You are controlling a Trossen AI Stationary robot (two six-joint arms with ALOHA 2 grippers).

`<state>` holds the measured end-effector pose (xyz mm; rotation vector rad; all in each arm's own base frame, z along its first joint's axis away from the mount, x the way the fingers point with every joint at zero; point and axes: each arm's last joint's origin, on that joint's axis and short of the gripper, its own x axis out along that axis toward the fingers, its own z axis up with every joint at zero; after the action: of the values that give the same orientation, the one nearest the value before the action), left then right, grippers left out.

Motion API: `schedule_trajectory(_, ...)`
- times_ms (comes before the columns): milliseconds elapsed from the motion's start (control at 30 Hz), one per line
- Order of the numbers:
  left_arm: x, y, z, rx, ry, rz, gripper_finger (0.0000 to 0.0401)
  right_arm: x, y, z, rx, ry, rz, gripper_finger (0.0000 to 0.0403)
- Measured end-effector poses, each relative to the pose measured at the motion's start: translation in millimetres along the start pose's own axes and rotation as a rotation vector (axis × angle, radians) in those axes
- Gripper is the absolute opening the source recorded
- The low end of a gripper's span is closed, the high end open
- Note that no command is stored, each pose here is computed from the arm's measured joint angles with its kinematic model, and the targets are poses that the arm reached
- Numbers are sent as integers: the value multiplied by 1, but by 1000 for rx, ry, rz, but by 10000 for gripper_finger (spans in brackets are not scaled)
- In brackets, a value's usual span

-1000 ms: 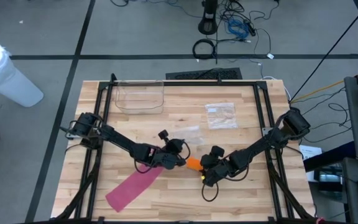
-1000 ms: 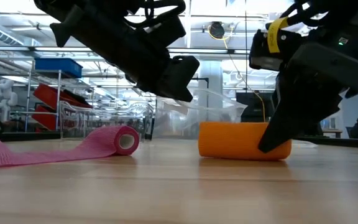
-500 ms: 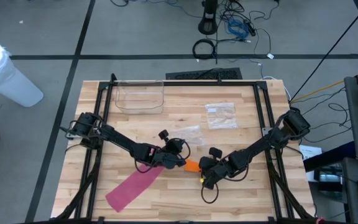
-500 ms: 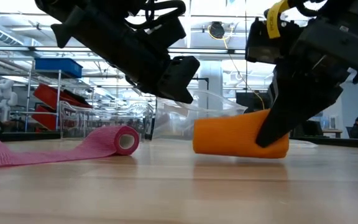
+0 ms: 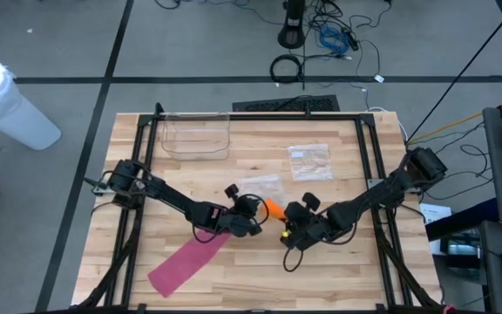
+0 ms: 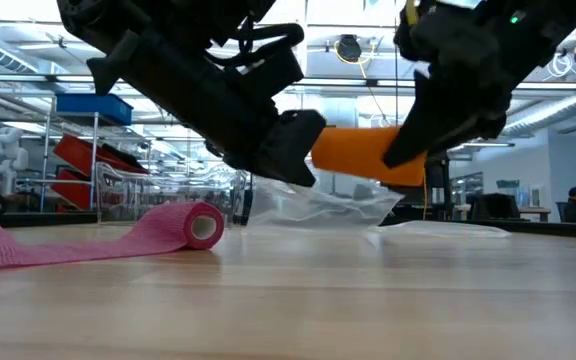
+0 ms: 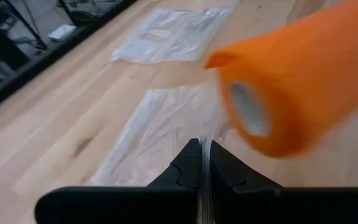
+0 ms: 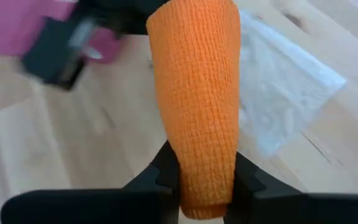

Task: Roll bandage
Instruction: Put the rolled orange bandage into the transparent zip bag

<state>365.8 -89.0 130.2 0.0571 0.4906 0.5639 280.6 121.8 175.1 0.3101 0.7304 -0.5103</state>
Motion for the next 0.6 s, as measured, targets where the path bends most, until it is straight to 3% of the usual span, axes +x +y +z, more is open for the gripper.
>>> schedule_trajectory(267,4,-1,6,-119,20,-116,15,3,-9,-4,5,43,-81,57)
schedule_trajectory(600,6,0,8,-175,14,-127,15,6,-7,-9,8,46,-87,57)
